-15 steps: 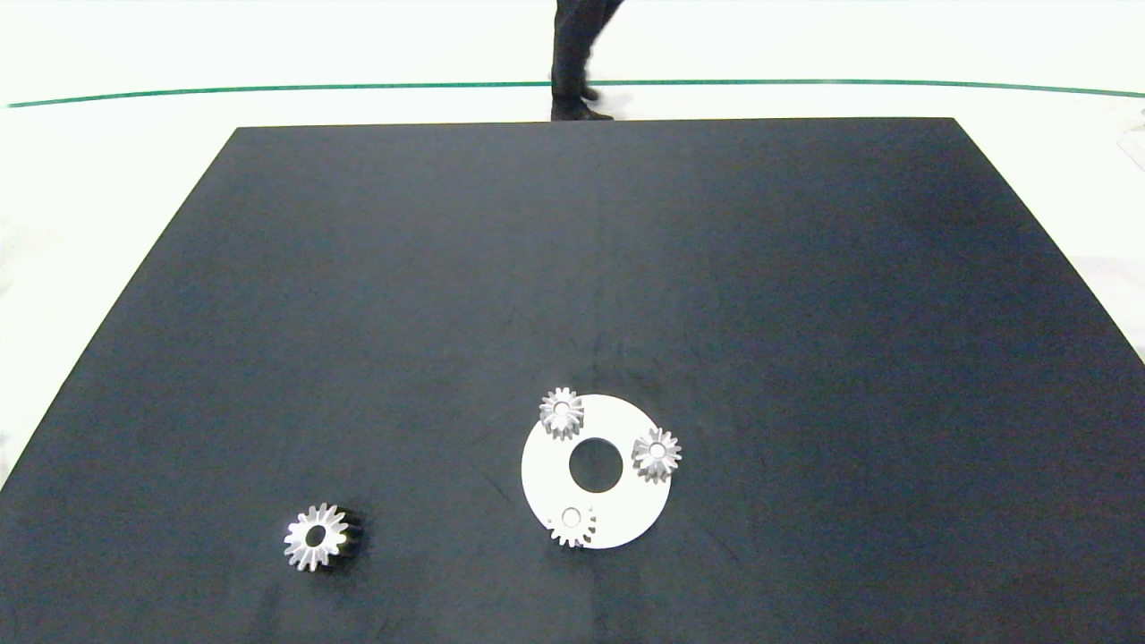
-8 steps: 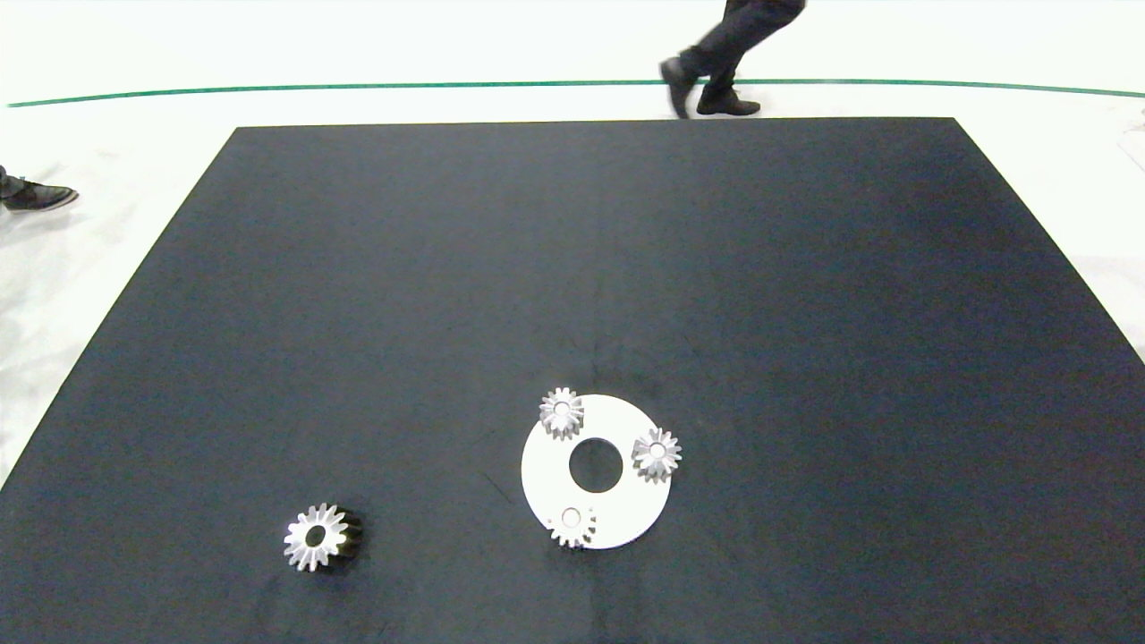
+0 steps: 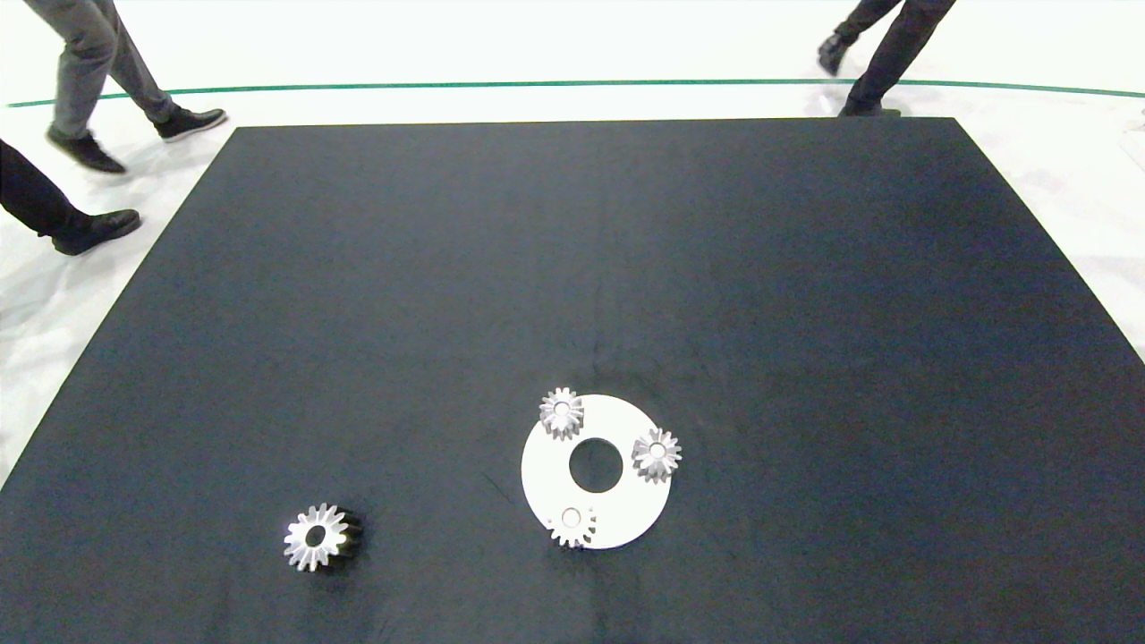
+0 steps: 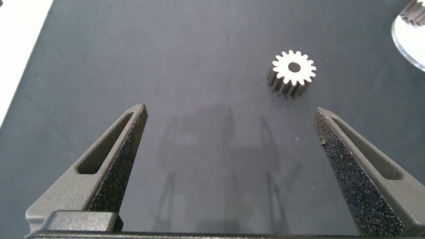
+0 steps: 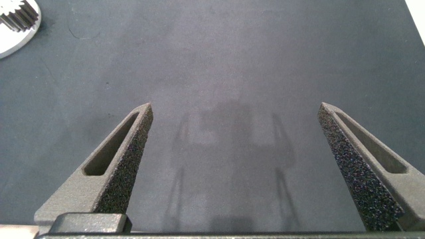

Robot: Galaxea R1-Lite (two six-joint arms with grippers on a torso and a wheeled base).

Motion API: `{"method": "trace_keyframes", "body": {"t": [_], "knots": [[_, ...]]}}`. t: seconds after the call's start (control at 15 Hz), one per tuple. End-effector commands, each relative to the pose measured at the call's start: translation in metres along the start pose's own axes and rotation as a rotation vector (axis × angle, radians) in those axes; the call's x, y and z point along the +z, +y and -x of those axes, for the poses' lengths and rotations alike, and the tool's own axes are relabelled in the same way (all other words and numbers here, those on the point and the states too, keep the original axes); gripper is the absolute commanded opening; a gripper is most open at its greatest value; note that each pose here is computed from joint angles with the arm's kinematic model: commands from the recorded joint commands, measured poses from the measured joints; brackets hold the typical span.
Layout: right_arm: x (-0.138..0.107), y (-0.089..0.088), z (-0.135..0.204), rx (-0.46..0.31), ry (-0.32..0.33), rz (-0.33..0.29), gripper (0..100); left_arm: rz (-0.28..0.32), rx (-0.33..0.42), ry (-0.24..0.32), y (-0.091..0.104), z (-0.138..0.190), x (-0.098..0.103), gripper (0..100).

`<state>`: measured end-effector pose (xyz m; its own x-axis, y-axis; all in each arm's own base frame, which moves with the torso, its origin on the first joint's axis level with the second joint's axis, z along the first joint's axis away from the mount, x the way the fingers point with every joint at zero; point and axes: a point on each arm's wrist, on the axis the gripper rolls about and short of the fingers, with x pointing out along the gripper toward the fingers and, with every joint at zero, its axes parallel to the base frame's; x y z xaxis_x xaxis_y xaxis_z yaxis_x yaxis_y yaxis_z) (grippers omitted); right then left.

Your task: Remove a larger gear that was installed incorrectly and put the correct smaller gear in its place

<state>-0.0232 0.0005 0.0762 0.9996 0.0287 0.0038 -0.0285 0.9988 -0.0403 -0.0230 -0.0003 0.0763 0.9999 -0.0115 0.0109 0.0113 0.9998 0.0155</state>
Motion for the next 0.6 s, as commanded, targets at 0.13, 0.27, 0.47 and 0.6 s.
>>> {"method": "trace_keyframes", "body": {"t": [0.13,0.27,0.47,0.6], "knots": [[-0.0003,0.0001,-0.0002,0.007,0.01,-0.001,100,0.0,-0.002,0.005,-0.0001,-0.0002,-0.0002,100],[-0.0004,0.0001,0.0,0.007,0.008,-0.004,100,0.006,0.002,0.003,0.0,-0.0002,0.0,100],[-0.0004,0.0,0.0,0.004,0.008,-0.031,100,0.018,0.007,0.003,0.0001,-0.0002,0.0,100],[-0.0008,0.0,-0.0002,0.001,0.01,-0.036,100,0.018,0.005,0.003,0.0,-0.0002,0.0,100]]}}
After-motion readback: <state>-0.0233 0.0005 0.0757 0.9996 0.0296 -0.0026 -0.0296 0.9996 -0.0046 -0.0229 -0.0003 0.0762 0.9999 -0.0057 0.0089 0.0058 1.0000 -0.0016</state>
